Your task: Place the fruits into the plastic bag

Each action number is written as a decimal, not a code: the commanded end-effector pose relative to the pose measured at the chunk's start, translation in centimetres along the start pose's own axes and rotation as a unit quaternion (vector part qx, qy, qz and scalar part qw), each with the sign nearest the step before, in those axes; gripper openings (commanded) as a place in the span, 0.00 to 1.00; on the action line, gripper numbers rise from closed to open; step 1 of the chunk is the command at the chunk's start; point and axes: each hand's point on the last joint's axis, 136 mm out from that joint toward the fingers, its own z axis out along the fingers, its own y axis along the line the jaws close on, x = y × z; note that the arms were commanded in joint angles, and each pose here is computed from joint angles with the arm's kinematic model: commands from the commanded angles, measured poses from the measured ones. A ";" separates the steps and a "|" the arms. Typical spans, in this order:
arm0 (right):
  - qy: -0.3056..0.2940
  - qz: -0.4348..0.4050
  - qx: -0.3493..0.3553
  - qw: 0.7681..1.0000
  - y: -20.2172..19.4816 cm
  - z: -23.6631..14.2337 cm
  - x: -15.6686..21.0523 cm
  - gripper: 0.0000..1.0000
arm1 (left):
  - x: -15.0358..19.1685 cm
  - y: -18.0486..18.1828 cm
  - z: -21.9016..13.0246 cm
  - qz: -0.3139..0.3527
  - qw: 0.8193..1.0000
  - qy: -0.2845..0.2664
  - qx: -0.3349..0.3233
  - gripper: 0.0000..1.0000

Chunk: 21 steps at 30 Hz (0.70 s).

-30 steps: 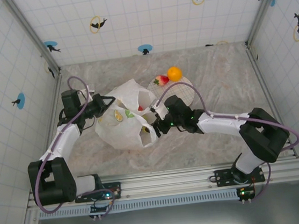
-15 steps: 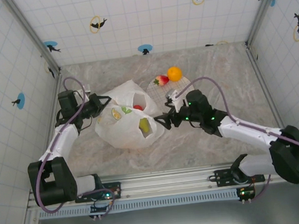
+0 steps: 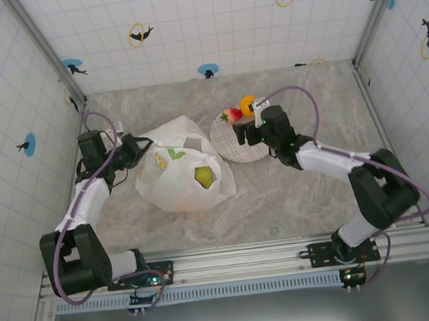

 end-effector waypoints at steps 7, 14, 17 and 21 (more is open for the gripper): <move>0.043 -0.013 0.152 0.987 -6.8 7.5 -1.3 1.00 | -0.1 0.2 -0.1 -0.004 1.000 0.002 0.001 0.00; 0.082 -0.008 0.160 0.984 -8.1 12.1 -0.4 0.99 | 0.1 0.2 0.0 -0.007 1.000 0.007 0.004 0.00; 0.094 0.001 0.152 0.984 -8.4 13.7 0.3 1.00 | 0.0 0.0 0.0 -0.005 1.000 0.007 0.006 0.00; 0.103 0.012 0.149 0.983 -8.9 15.2 1.0 0.99 | 0.0 0.0 0.0 -0.006 1.000 0.007 0.007 0.00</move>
